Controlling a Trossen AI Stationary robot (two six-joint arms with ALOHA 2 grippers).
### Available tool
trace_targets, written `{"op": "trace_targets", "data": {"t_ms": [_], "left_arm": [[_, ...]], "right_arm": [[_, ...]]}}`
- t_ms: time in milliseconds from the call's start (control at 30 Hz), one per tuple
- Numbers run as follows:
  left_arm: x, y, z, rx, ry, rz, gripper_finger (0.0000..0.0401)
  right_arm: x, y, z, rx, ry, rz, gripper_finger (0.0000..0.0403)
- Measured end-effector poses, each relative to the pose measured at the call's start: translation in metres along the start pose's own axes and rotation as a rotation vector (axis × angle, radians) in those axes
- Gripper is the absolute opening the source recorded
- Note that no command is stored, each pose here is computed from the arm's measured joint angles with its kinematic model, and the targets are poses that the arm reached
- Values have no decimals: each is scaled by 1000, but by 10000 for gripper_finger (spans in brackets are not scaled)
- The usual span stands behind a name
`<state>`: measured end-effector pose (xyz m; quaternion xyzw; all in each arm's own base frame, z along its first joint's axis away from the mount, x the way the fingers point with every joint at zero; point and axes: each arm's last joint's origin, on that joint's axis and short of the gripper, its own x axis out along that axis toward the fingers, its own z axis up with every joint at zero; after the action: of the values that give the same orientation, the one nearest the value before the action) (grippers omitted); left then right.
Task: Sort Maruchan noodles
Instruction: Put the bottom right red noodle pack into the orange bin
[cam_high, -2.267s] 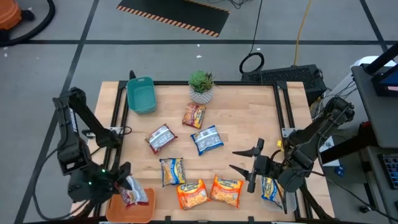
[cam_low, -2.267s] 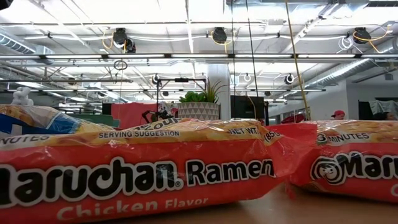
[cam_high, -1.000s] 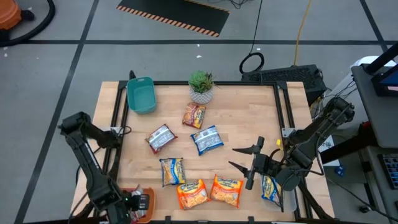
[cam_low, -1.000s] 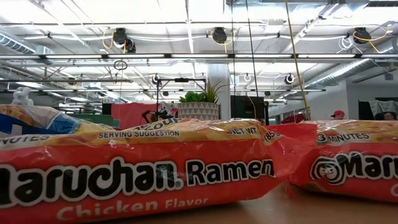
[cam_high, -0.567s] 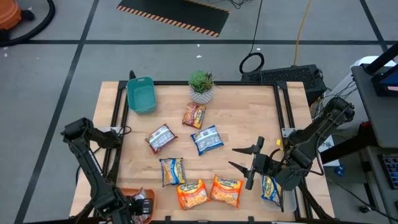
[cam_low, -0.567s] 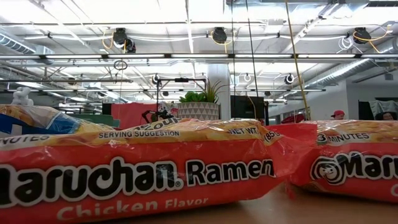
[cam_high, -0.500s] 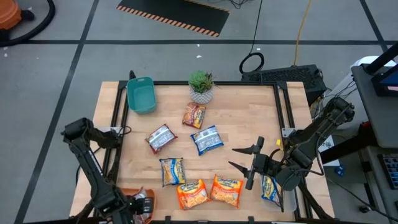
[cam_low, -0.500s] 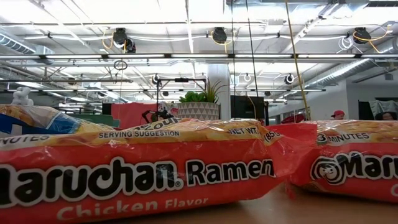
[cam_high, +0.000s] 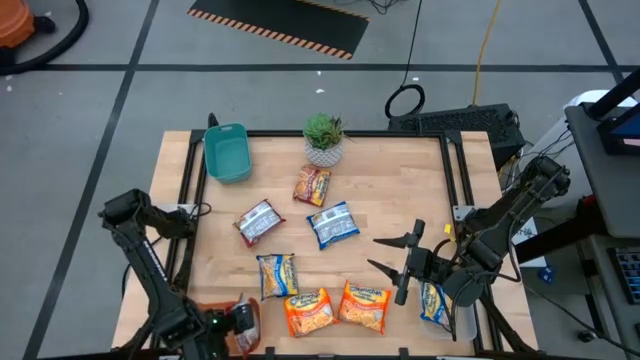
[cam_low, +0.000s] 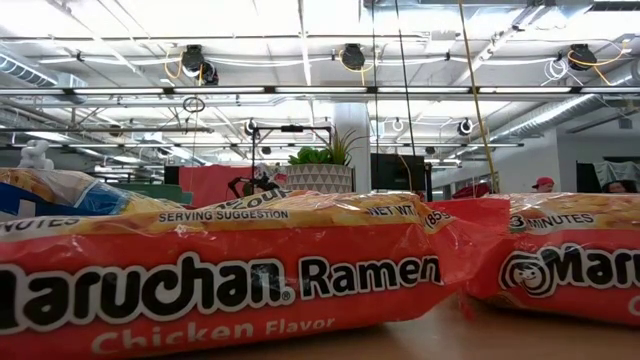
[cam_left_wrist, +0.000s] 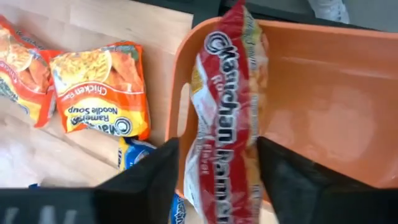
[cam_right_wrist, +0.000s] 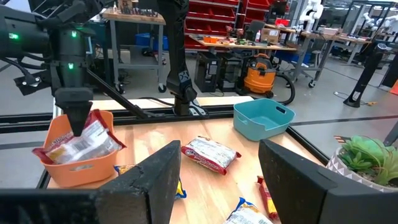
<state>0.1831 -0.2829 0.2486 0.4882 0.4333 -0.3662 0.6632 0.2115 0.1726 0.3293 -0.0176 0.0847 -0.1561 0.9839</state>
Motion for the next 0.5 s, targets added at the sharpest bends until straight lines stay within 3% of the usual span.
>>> {"op": "trace_targets", "data": {"t_ms": [200,500], "left_arm": [[0,0,0,-19,4,3,291],[-21,1,-6,-79,129,94,300]], "right_arm": [[0,0,0,4,0,0,212],[0,0,0,7,1,3,212]]}}
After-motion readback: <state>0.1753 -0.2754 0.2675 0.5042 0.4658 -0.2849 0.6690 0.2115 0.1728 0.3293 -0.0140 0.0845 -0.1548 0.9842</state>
